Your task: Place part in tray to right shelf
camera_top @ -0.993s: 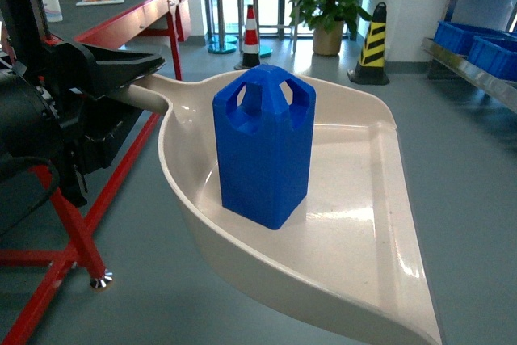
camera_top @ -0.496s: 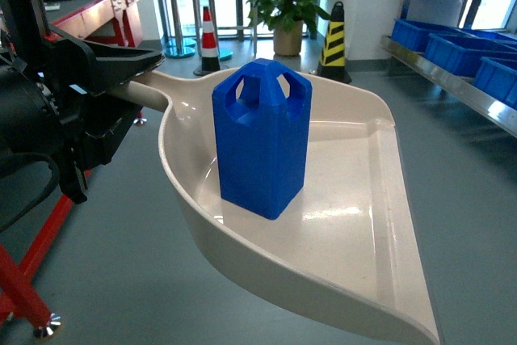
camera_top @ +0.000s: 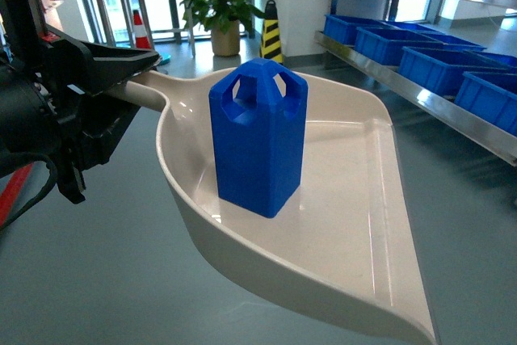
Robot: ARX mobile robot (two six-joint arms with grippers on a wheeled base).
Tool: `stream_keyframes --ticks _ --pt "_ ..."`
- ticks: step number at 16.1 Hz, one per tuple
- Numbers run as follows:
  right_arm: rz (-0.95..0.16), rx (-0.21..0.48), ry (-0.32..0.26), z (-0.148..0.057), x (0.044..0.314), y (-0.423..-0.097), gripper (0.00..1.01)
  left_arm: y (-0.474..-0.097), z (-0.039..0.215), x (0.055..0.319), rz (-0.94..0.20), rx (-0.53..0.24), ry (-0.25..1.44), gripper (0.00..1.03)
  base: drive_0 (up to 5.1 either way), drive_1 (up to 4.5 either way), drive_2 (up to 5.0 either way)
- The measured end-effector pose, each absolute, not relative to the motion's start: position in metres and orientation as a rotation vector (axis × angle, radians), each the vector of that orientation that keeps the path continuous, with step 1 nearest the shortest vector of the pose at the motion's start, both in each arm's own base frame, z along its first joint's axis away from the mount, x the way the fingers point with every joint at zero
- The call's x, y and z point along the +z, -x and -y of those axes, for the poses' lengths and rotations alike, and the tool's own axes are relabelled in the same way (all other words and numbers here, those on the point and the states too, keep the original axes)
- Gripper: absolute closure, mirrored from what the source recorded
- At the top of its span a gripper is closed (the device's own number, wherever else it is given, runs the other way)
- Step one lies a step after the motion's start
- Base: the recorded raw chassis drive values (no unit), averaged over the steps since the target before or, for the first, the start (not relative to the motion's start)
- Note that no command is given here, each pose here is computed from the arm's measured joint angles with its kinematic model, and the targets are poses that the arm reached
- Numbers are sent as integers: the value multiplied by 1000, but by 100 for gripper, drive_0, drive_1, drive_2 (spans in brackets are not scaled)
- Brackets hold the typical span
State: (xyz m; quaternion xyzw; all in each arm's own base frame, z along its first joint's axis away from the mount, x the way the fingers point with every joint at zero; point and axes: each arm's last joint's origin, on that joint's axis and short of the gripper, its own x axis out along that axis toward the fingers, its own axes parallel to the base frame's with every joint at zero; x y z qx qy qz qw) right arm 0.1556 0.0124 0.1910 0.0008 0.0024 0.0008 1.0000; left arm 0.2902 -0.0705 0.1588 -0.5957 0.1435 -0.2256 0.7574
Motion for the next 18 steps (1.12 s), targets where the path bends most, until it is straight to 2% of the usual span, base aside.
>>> stream_keyframes --ticks 18 --pt "-5 2 -2 -12 191 -156 3 -290 71 159 -315 -494 1298 87 -160 -160 -160"
